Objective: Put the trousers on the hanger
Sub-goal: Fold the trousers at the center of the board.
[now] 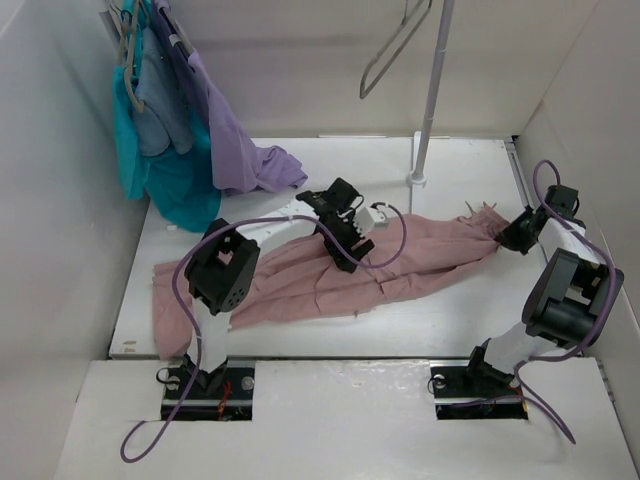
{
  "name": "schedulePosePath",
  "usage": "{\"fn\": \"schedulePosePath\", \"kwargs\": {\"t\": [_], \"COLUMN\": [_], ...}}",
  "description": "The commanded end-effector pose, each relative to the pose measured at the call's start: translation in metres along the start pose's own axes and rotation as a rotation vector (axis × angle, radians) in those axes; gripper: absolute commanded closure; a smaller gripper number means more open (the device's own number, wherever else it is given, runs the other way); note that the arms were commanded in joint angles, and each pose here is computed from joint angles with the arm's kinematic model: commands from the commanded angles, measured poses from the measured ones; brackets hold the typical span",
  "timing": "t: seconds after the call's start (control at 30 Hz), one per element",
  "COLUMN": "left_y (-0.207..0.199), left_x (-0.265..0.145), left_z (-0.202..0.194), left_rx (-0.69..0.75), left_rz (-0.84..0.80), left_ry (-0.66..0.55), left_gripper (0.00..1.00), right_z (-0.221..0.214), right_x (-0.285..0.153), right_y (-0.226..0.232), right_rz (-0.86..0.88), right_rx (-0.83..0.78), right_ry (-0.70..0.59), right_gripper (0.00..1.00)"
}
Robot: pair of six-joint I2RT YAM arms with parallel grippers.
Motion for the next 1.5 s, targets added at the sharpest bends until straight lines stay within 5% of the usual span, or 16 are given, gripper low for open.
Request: {"fn": "schedulePosePath", "kwargs": {"t": [0.0, 0.23, 0.47, 0.53, 0.6, 0.73, 0.8, 0.83, 1.0, 1.17, 1.47], "left_y": [-0.011, -0.042, -0.104, -0.124, -0.13, -0.132, -0.134, -0.128, -0.128, -0.121, -0.013], "left_x": [-0.011, -0.022, -0.009, 0.003, 0.014, 0.012, 0.005, -0.006, -0.069, -0.136, -0.152], "left_z": [0.008, -0.004, -0.044, -0.057, -0.07, -0.07, -0.063, -0.058, -0.028, -0.041, -0.153], "left_rx": [0.035, 0.124, 0.37, 0.431, 0.44, 0.429, 0.435, 0.421, 0.396, 0.358, -0.177], "left_rz": [-0.038, -0.045, 0.06, 0.044, 0.015, 0.004, 0.012, 0.032, 0.035, 0.081, 0.462], "left_ry": [-0.024, 0.013, 0.164, 0.232, 0.303, 0.301, 0.269, 0.231, 0.023, -0.135, 0.013], "left_gripper": [0.38, 1.0, 1.0, 0.66, 0.5, 0.32, 0.16, 0.0, 0.0, 0.0, 0.04], "right_z": [0.018, 0.018, 0.022, 0.026, 0.028, 0.033, 0.035, 0.041, 0.063, 0.082, 0.097], "right_x": [-0.013, -0.013, -0.011, -0.013, -0.014, -0.022, -0.03, -0.035, -0.072, -0.113, -0.219], "right_y": [0.008, 0.008, 0.008, 0.01, 0.012, 0.016, 0.019, 0.022, 0.032, 0.043, 0.087], "right_rz": [0.013, 0.013, 0.001, 0.005, 0.009, 0.022, 0.034, 0.041, 0.009, -0.007, 0.022], "right_rx": [-0.032, -0.032, -0.034, -0.036, -0.037, -0.043, -0.049, -0.055, -0.064, -0.095, -0.162], "right_ry": [-0.078, -0.078, -0.095, -0.105, -0.113, -0.14, -0.164, -0.199, -0.356, -0.479, -0.798], "right_gripper": [1.0, 1.0, 1.0, 1.0, 1.0, 1.0, 1.0, 1.0, 1.0, 1.0, 1.0]}}
Point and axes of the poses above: each gripper's point midway between its finger pads, its own x axis out along the fingers, its own y axis along the line the jaws close on, z = x × y, the point moved 8 cm from there along -x, back along the fingers
